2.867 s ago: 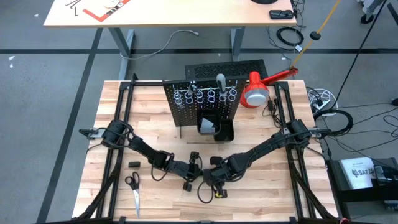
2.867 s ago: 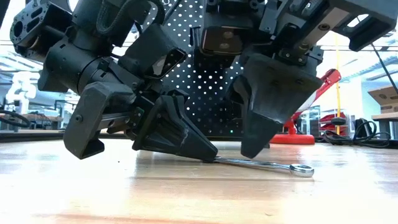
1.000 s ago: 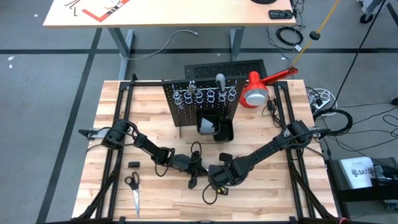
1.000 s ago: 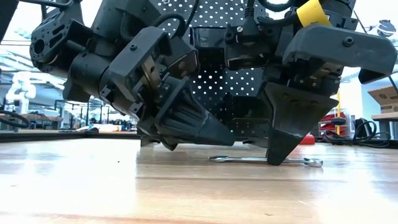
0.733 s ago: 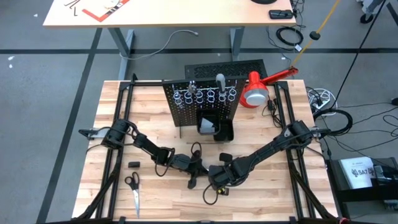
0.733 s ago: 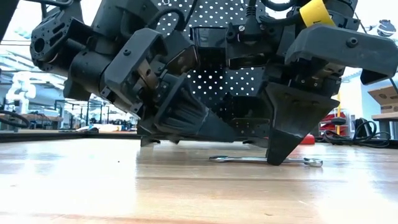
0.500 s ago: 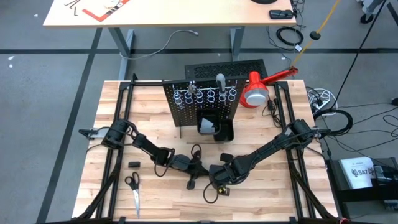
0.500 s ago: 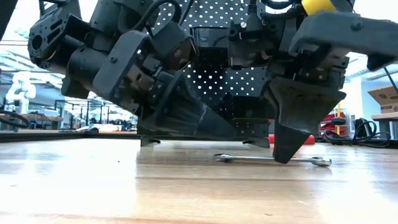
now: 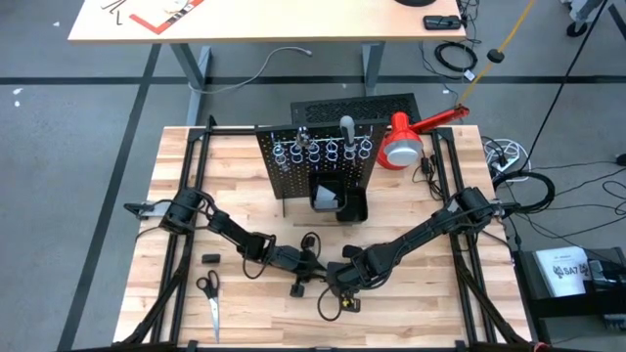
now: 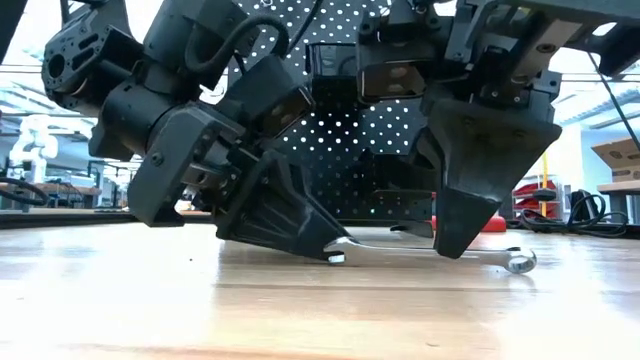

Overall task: Hang tools onto peg board
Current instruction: Hang the wrench on the pegboard

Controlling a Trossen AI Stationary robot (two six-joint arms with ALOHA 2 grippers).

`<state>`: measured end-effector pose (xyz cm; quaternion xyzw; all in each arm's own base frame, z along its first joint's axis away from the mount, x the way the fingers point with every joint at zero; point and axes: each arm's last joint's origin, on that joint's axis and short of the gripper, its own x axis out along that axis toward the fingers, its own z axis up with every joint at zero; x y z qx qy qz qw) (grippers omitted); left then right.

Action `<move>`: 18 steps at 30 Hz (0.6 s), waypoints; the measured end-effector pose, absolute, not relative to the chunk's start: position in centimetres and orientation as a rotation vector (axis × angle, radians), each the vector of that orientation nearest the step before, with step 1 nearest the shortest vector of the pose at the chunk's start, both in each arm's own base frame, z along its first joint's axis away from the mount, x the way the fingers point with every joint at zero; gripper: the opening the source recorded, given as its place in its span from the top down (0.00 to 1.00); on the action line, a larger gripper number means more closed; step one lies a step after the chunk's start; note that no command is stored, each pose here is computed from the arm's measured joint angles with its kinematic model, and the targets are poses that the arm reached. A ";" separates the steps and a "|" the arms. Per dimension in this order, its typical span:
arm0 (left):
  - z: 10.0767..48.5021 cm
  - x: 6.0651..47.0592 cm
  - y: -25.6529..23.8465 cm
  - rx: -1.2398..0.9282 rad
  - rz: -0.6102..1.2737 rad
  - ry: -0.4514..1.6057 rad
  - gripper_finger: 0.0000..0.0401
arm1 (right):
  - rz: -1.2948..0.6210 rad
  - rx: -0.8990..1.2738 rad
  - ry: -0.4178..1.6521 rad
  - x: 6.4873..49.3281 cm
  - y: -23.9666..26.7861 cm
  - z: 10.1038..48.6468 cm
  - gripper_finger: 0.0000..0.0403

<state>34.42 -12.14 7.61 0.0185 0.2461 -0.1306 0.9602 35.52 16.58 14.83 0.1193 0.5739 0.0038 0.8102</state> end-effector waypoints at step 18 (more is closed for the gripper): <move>11.1 33.4 -12.6 0.060 -0.393 0.526 0.61 | 0.025 0.262 1.231 35.5 16.6 14.9 1.00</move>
